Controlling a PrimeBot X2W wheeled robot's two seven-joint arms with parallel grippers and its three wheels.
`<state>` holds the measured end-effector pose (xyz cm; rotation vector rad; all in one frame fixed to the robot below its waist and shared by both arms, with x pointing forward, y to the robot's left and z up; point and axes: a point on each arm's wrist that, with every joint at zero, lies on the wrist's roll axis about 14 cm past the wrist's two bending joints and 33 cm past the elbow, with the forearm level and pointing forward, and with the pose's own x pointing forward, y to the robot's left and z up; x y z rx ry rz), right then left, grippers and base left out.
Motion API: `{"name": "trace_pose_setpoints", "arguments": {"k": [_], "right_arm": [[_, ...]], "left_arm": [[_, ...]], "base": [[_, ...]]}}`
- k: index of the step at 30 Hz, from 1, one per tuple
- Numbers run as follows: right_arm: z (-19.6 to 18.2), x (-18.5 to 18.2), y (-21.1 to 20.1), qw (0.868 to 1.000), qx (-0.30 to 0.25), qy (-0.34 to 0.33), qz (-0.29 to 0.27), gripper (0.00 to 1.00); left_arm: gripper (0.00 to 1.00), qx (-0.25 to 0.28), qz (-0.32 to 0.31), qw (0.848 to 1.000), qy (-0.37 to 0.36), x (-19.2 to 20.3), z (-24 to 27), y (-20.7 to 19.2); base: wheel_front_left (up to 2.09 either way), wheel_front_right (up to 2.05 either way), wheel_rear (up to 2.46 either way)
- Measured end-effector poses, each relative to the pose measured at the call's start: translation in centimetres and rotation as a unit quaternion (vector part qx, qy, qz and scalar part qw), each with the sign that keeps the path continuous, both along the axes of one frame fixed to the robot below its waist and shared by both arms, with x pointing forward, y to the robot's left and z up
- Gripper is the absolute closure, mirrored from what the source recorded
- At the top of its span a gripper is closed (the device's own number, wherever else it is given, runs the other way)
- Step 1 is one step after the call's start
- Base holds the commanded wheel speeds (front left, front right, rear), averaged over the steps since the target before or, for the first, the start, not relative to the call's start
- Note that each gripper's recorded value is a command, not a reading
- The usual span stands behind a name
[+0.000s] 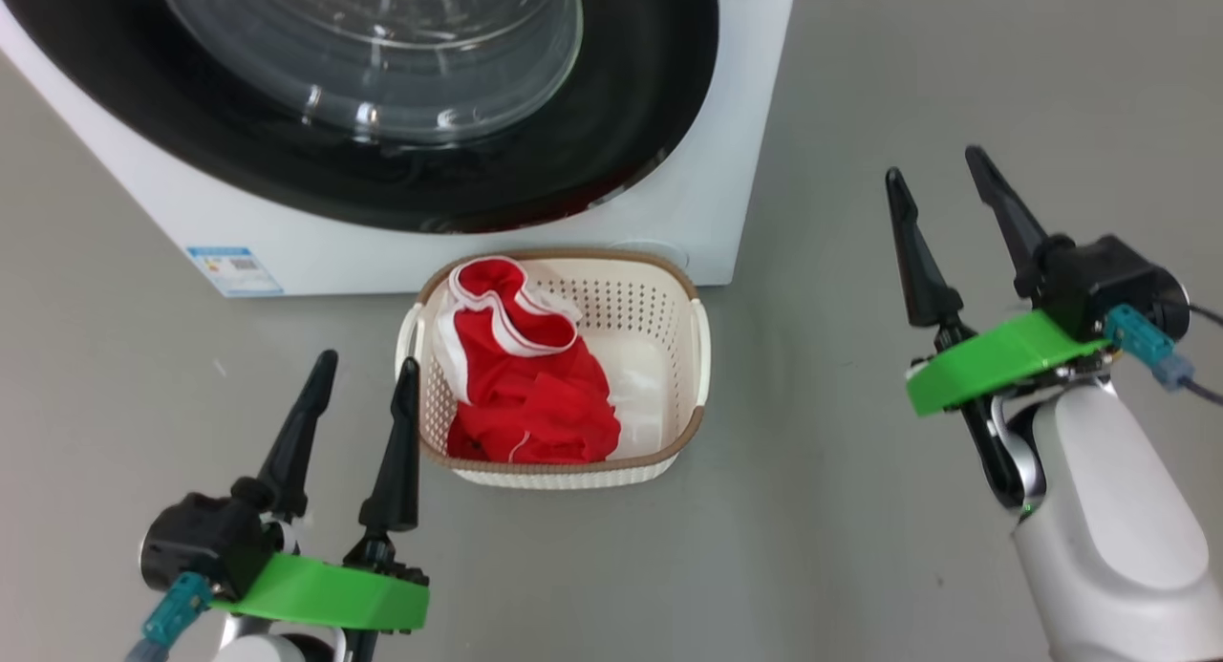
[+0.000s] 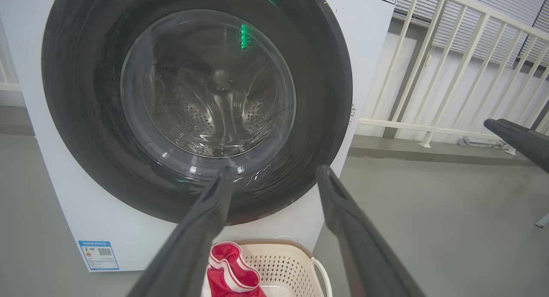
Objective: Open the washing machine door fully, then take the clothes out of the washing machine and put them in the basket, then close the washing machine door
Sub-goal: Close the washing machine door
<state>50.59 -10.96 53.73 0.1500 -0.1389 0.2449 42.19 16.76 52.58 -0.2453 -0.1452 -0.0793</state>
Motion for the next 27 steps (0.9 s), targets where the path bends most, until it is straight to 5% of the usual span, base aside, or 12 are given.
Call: {"name": "trace_pose_setpoints", "arguments": {"k": [27], "right_arm": [[2.3, -11.9, -7.5, 0.994, 0.008, -0.045, -0.098, 0.0]], "left_arm": [[0.0, 0.039, 0.005, 0.999, -0.009, -4.3, 0.9, 0.5]], "base": [[0.0, 0.0, 0.0]]}}
